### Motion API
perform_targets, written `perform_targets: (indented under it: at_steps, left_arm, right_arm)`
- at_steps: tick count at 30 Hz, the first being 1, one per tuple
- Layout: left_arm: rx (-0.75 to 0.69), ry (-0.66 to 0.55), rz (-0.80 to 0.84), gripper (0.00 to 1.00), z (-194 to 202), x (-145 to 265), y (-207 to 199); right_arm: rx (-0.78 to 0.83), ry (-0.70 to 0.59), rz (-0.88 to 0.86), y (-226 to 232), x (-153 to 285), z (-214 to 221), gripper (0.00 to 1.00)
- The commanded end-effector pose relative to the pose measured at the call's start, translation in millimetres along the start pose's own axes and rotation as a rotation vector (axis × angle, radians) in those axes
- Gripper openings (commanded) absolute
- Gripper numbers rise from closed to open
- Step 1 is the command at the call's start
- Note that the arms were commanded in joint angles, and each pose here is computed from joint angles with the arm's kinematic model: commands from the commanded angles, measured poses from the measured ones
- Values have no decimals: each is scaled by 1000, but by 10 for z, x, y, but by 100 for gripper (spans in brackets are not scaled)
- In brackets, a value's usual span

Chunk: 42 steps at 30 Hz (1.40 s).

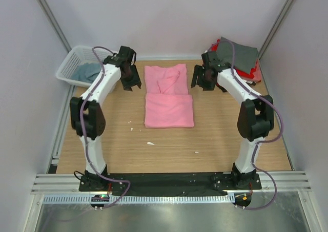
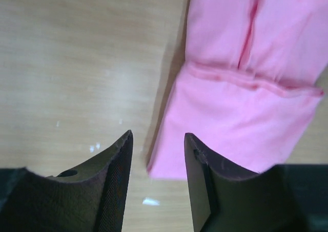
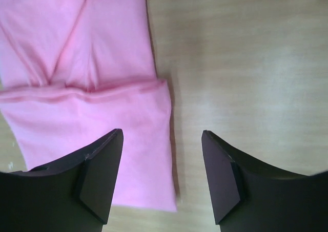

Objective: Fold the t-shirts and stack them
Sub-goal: Fold the tshirt

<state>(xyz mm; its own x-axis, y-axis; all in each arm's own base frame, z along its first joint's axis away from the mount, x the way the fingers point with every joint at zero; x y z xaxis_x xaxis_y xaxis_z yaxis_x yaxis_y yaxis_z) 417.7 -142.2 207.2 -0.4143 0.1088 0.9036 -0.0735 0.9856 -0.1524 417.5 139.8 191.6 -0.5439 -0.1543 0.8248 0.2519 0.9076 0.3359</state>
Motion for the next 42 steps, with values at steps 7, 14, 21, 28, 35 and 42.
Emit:
perform_targets:
  at_steps: [7, 14, 21, 28, 35, 42]
  left_arm:
    - [-30, -4, 210, 46, 1026, 231, -128]
    - [-3, 57, 294, 45, 1434, -33, -80]
    - [3, 75, 310, 46, 1640, -123, -28]
    - [10, 103, 271, 46, 1767, -301, 42]
    - [17, 128, 241, 46, 1883, -476, 105]
    - [23, 136, 233, 42, 1963, -547, 129]
  right_arm:
    - [-79, 141, -222, -245, 416, 986, 58]
    - [-116, 241, -220, -488, 248, 1401, 66]
    - [-130, 290, -201, -609, 93, 1587, 66]
    - [-137, 317, -186, -687, 25, 1700, 66]
    - [-137, 341, -176, -736, -44, 1780, 64]
    - [-146, 361, -175, -779, -100, 1849, 50]
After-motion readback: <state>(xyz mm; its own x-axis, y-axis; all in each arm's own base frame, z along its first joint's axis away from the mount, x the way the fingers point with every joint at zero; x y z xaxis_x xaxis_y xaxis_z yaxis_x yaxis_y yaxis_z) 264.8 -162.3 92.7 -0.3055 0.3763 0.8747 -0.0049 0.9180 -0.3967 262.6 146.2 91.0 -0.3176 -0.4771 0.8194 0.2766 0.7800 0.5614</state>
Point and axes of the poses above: each gripper's point midway between its finger pads, its own x axis back along the fingers, its own y axis along the line the jaws close on, z = x × y, the point moved 8 cm from there along x, back along the fingers, and after that the axes turned 11 degrees about -x, right-handed, at the moved point
